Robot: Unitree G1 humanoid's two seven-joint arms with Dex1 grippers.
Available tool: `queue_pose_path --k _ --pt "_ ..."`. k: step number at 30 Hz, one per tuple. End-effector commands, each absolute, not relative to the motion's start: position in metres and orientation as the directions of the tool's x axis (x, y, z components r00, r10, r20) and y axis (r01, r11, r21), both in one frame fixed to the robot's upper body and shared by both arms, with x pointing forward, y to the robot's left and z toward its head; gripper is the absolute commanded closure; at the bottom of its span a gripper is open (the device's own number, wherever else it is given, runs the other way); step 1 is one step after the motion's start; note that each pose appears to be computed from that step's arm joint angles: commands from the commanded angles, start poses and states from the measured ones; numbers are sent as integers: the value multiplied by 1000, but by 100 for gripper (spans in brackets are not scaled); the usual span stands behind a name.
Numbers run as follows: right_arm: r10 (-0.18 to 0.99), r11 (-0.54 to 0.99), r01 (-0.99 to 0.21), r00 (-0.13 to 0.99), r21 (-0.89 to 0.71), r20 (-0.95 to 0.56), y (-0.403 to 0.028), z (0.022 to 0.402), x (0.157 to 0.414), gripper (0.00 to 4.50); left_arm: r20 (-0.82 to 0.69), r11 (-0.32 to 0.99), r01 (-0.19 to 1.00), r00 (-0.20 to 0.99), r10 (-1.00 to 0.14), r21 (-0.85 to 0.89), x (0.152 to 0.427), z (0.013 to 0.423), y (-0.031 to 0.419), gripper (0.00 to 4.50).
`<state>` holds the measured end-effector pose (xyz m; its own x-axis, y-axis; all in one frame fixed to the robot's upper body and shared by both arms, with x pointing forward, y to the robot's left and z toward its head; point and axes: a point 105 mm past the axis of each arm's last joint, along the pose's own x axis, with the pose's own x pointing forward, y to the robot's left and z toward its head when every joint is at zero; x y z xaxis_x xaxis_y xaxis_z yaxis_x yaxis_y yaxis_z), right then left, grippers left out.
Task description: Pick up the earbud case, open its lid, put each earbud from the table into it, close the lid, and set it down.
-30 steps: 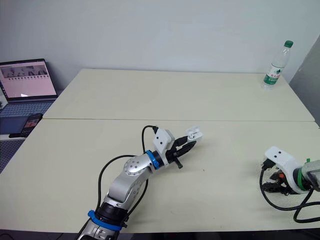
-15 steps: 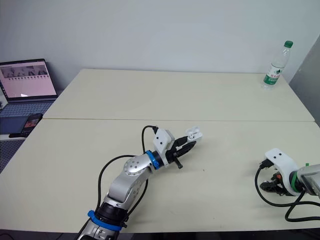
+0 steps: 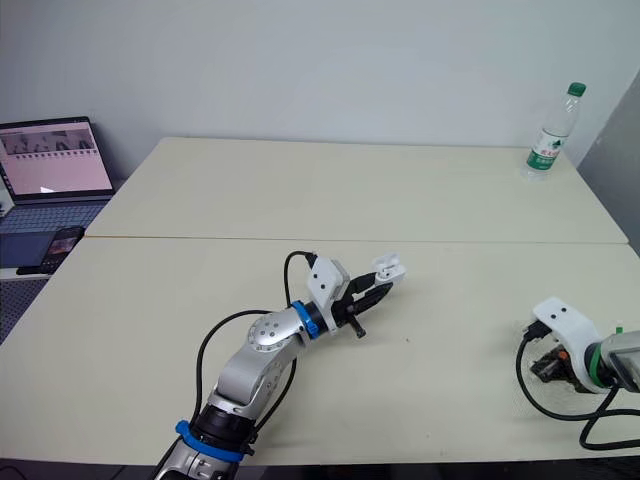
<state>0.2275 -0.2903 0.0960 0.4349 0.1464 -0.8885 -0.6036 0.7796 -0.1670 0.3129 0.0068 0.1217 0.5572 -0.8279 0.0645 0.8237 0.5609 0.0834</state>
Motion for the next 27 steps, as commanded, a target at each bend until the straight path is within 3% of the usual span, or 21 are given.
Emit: queue_pose_path --k 1,4,8,13,16,22,27 --pt "225 571 -781 445 -252 -867 -279 105 232 416 110 550 828 540 -835 112 310 133 3 373" --pt "294 330 -901 382 -282 -876 -276 106 231 416 111 551 827 540 -834 111 310 133 3 373" --pt "410 -1 -957 264 -290 -873 -267 112 229 416 111 553 826 542 -833 111 310 134 3 373" --pt "309 -349 -898 158 -267 -938 -279 113 241 416 114 559 821 549 -828 111 311 135 4 373" --pt "174 -553 -808 125 -202 -977 -287 112 252 416 116 565 818 554 -825 110 311 135 4 373" --pt "41 -732 -677 69 -77 -997 -291 101 262 416 121 575 811 563 -817 109 312 136 4 373" --pt "11 -786 -616 76 -56 -997 -293 95 263 416 122 583 805 571 -812 108 312 136 6 373"
